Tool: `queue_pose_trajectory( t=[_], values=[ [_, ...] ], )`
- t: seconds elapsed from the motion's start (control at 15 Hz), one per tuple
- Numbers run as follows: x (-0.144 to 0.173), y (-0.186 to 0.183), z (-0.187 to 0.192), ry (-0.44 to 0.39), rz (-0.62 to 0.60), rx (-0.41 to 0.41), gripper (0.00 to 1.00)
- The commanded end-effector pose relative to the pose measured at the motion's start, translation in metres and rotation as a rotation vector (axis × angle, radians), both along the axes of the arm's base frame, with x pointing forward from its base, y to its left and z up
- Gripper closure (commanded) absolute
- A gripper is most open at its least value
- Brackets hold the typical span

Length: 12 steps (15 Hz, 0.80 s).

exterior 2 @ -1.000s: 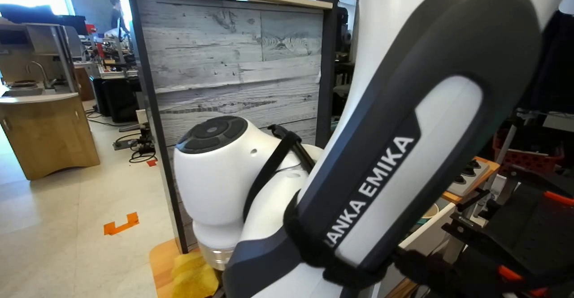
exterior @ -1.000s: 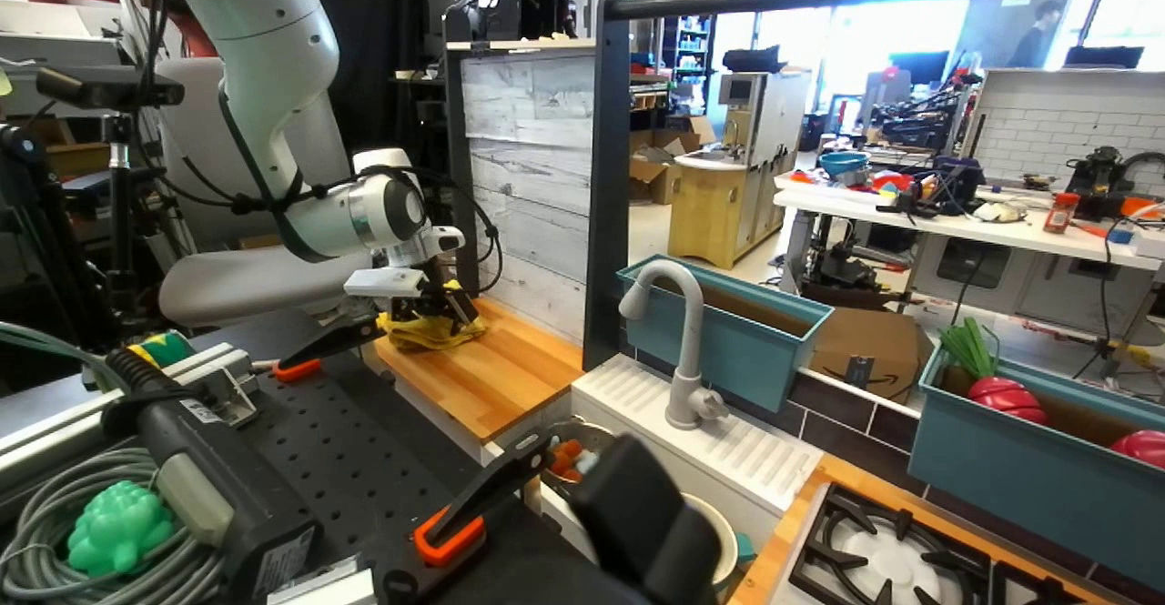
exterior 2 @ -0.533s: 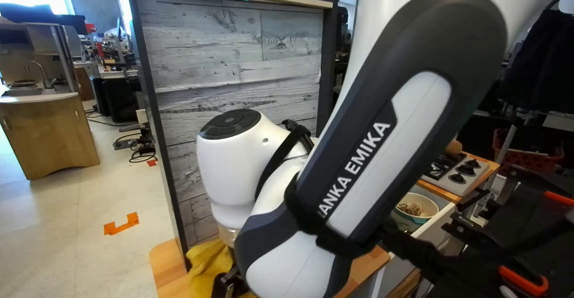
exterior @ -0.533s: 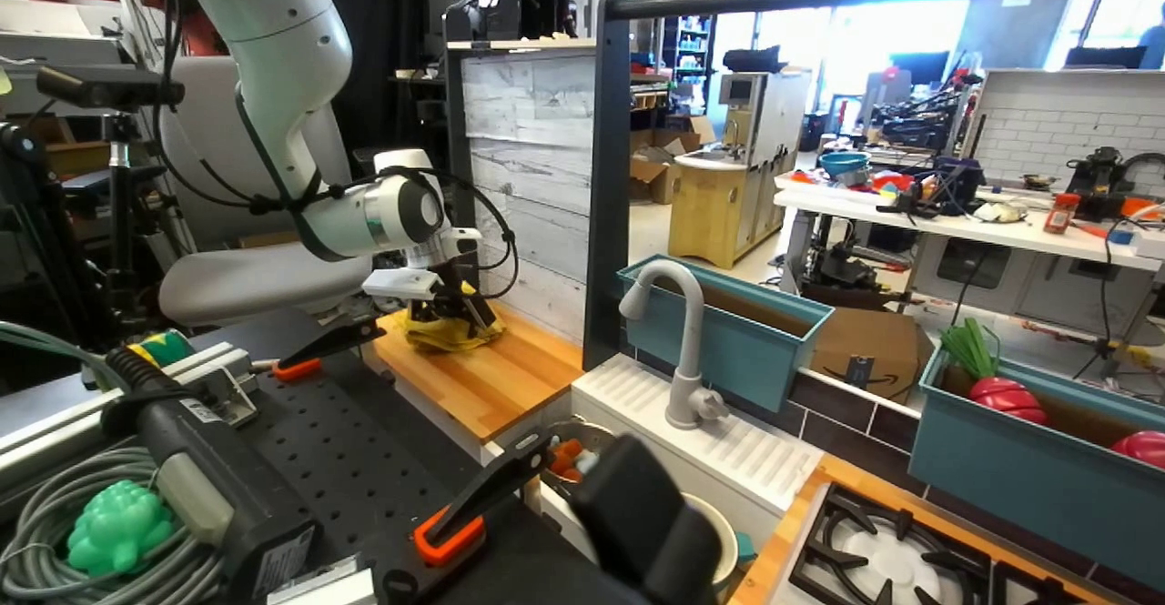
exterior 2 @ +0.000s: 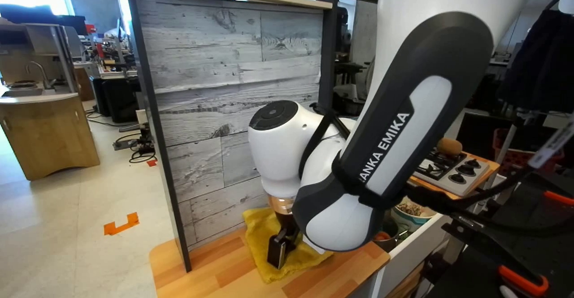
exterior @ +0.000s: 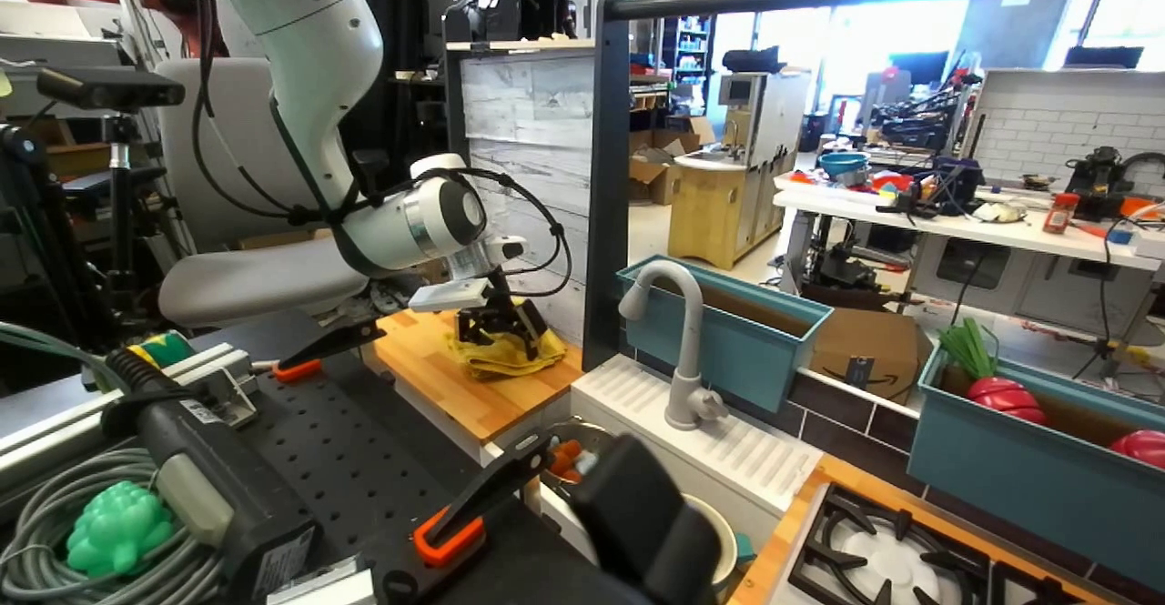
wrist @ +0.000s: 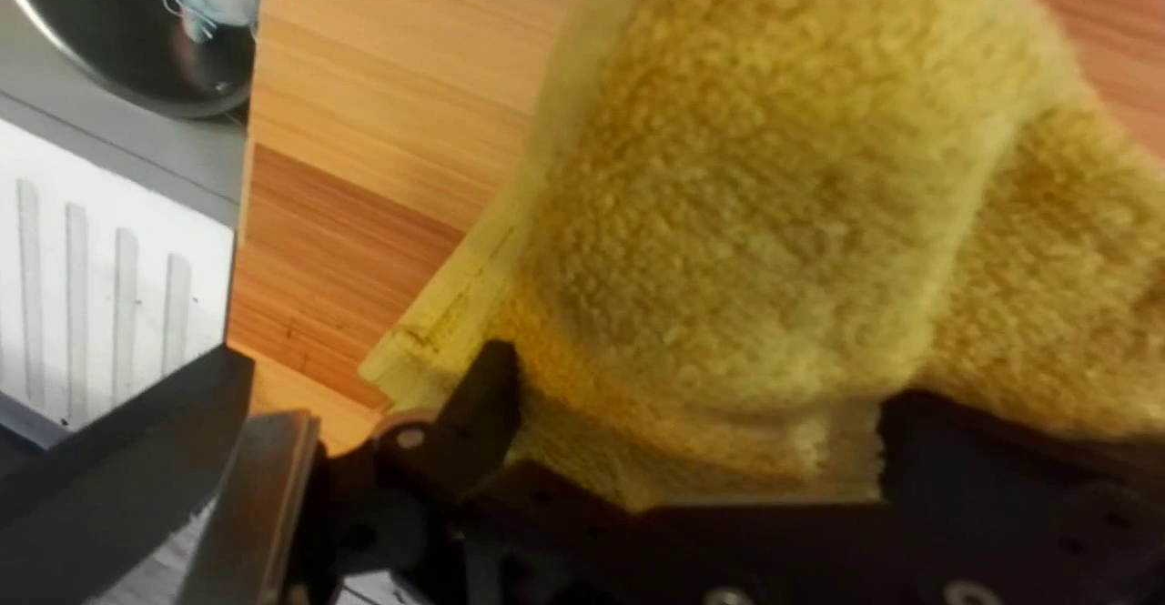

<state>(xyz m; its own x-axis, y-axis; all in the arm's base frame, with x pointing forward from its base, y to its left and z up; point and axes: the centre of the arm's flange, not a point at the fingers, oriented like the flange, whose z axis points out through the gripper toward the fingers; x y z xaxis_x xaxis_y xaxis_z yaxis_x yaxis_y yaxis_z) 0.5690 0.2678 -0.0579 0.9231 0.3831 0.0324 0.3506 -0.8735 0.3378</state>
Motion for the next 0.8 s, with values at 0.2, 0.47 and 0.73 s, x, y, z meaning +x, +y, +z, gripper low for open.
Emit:
queue_pose_trajectory(
  t=[0.2, 0.47, 0.73],
  values=[
    [-0.083, 0.106, -0.038, 0.085, 0.3, 0.102, 0.0],
    [-0.122, 0.137, -0.06, 0.132, 0.319, 0.136, 0.0],
    [-0.1, 0.069, -0.042, 0.086, 0.139, 0.046, 0.0]
  ],
)
